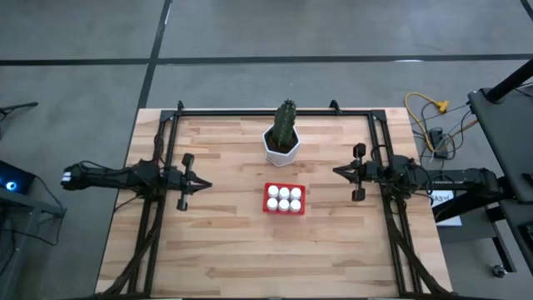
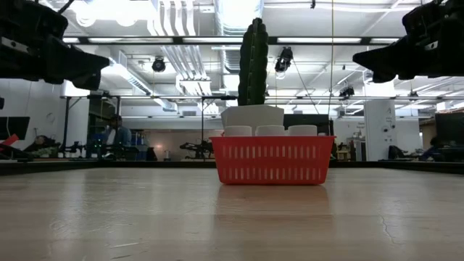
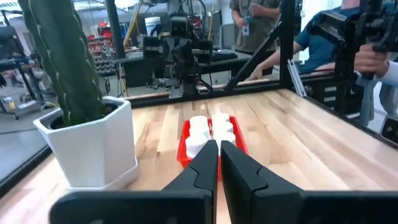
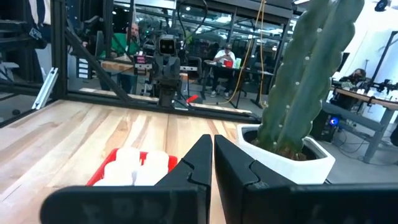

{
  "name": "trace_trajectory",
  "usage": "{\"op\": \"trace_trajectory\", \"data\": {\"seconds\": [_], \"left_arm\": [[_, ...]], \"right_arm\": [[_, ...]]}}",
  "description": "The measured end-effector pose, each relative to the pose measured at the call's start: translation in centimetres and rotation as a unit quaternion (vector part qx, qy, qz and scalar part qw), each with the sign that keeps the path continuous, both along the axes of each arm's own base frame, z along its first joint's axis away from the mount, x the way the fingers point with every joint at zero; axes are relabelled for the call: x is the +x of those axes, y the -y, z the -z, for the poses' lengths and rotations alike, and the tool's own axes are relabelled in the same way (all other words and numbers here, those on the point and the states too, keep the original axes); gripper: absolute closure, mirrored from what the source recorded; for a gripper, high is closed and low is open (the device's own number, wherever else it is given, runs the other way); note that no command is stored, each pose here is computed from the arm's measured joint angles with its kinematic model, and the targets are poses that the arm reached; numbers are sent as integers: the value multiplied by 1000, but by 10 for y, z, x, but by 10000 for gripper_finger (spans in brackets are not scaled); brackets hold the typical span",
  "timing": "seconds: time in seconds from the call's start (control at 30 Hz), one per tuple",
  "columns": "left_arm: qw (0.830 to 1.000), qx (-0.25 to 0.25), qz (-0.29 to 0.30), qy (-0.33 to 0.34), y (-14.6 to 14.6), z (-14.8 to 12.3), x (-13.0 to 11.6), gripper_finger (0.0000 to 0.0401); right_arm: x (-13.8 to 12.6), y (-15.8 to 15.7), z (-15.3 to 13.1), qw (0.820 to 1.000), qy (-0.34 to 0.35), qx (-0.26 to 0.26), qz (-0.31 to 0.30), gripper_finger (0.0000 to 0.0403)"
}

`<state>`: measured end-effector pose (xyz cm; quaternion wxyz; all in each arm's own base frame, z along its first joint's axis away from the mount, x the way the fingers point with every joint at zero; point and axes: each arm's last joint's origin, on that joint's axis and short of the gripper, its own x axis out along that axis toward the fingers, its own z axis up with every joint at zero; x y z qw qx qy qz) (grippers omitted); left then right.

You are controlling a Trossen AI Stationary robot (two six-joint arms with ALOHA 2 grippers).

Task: Pick and place pill bottles into a basket
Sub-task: Return to Home Position

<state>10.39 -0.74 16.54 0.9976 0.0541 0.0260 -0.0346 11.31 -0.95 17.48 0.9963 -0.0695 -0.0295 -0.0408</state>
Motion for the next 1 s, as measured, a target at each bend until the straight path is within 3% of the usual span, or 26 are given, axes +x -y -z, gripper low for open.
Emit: {"op": "trace_trajectory", "data": {"seconds": [0.6, 0.8, 1.0], "left_arm": [[999, -14, -12, 39, -1, -3, -4, 401], [999, -13, -15, 35, -1, -2, -3, 401], [999, -13, -15, 34, -1, -2, -3, 401]], "right_arm": [[1, 0, 8, 999, -44, 7, 0, 394], [1, 0, 9, 998, -42, 57, -1, 394], [1, 0, 9, 997, -41, 60, 0, 394]]}}
